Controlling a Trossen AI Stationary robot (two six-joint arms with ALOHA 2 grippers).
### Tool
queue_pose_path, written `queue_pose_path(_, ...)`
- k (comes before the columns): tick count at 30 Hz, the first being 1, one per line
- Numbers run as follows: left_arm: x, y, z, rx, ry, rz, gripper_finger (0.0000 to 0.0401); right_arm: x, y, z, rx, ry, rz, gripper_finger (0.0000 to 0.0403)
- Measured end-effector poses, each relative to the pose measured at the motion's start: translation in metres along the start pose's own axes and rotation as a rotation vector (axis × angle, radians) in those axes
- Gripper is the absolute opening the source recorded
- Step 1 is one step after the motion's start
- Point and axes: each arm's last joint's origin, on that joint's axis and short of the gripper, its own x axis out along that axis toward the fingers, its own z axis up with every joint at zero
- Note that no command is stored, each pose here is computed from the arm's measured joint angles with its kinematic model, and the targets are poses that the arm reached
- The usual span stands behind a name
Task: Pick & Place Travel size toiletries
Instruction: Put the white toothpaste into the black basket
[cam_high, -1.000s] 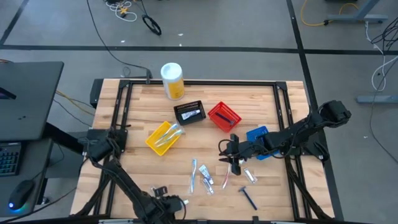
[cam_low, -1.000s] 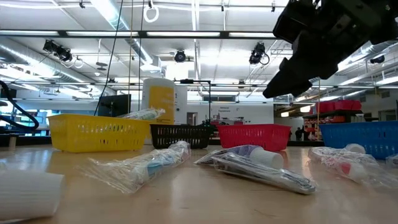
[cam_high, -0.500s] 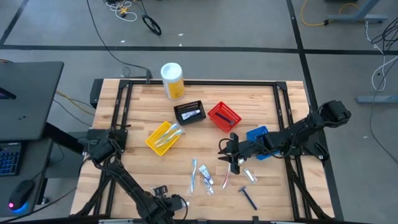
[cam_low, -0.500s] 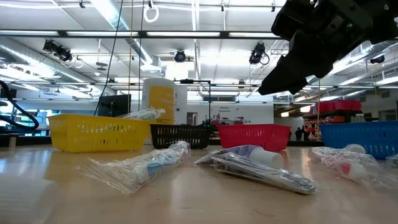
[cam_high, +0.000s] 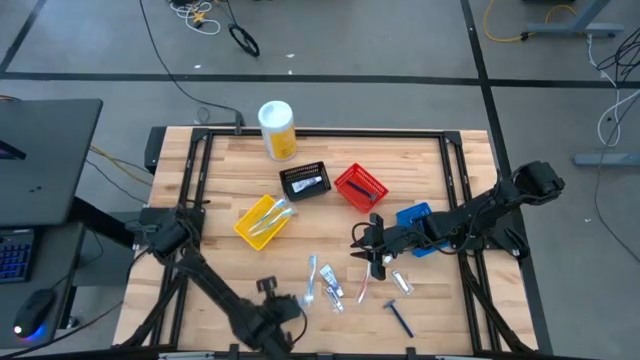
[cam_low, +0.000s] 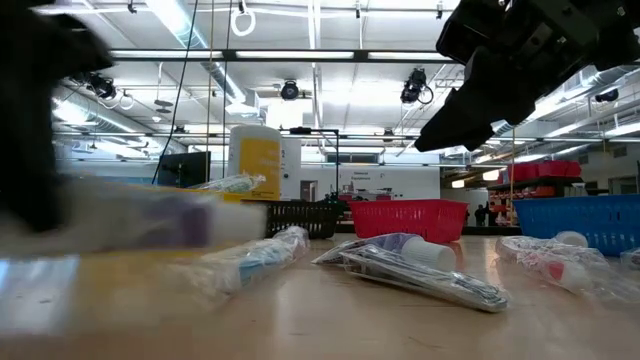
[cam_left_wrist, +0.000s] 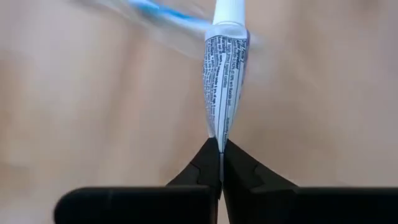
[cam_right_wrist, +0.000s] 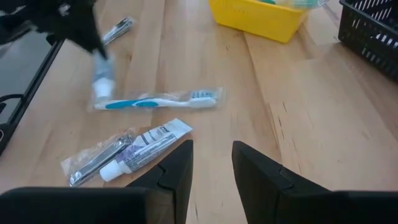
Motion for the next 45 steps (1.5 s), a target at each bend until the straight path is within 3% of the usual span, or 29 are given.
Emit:
queue_pose_path(4, -0.004, 0.026, 0.023, 0.046, -0.016, 0.141, 0.0008, 0.0, 0.0, 0.0, 0.0, 0.002, 0.0, 0.0121)
queue_pose_path(8, -0.027, 0.058, 0.052, 0.08, -0.022, 0.212, 0.0005, 0.0, 0.0, -0.001, -0.001, 0.007, -0.001, 0.0121)
queue_pose_path(13, -0.043, 0.112, 0.09, 0.051, -0.104, 0.354, 0.0009, 0.0, 0.0, 0.0, -0.005, 0.006, -0.002, 0.0121)
queue_pose_path(22, 0.002, 0.223, 0.153, 0.007, 0.028, 0.519, 0.0008, 0.0, -0.002, 0.0, -0.043, 0.006, -0.009, 0.0121)
queue_pose_path(28, 0.048, 0.291, 0.166, -0.097, 0.164, 0.378, 0.0007, 0.002, -0.009, 0.002, -0.107, 0.006, -0.032, 0.0121)
queue_pose_path(34, 0.077, 0.33, 0.157, -0.152, 0.219, 0.343, 0.0006, 0.004, -0.022, 0.006, -0.156, 0.003, -0.072, 0.0121)
queue_pose_path(42, 0.107, 0.343, 0.146, -0.116, 0.209, 0.143, 0.0019, 0.005, -0.042, 0.011, -0.149, -0.001, -0.135, 0.0121)
queue_pose_path(45, 0.109, 0.343, 0.145, -0.064, 0.199, 0.129, 0.0022, 0.006, -0.047, 0.012, -0.14, -0.002, -0.152, 0.0121)
